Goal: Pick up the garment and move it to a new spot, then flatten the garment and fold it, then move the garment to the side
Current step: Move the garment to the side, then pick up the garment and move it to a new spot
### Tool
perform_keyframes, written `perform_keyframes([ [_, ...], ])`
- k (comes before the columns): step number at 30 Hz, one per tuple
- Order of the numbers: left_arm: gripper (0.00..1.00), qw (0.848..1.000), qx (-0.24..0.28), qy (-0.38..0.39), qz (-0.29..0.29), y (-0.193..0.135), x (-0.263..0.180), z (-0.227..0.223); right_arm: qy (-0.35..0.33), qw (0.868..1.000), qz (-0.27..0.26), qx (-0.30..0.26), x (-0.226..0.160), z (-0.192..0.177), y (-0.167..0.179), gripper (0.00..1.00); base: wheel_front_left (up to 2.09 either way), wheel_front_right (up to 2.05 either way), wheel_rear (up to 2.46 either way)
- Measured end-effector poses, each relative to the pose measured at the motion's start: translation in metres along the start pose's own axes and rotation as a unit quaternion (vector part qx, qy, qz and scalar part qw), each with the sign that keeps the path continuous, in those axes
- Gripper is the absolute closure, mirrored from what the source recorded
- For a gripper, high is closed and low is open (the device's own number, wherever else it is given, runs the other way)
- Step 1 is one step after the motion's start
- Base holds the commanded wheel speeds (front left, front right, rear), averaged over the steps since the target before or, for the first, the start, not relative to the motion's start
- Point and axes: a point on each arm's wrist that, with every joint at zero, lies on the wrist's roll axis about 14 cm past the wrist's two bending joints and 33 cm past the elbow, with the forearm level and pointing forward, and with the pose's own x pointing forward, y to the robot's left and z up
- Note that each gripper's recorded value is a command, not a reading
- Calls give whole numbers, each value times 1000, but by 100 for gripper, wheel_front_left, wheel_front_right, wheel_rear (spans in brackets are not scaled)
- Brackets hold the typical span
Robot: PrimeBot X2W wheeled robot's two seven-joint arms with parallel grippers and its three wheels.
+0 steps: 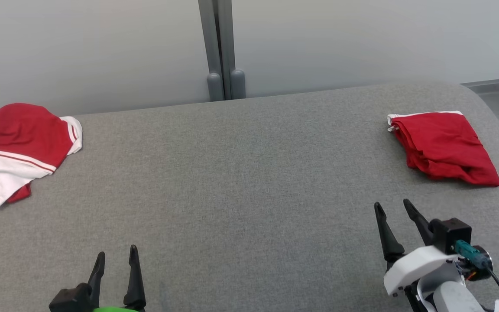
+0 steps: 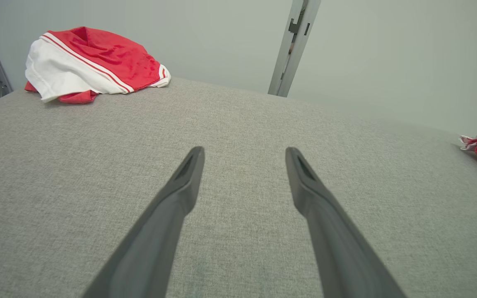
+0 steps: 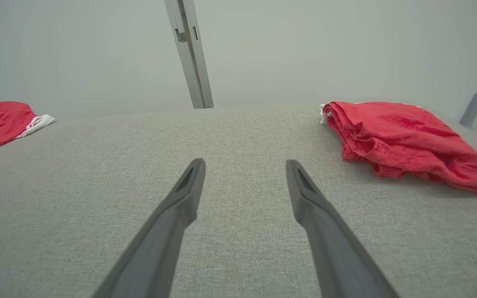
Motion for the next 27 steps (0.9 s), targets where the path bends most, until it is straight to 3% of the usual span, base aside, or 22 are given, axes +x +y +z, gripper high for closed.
perform_keyframes([
  [8,0,1000,-8,4,-2,-4,-9,-4,2,1000,-1,15,-18,-5,2,0,0,0,0],
  [27,0,1000,-13,-2,11,1,-19,-2,3,1000,19,9,-13,-6,15,0,0,0,0],
])
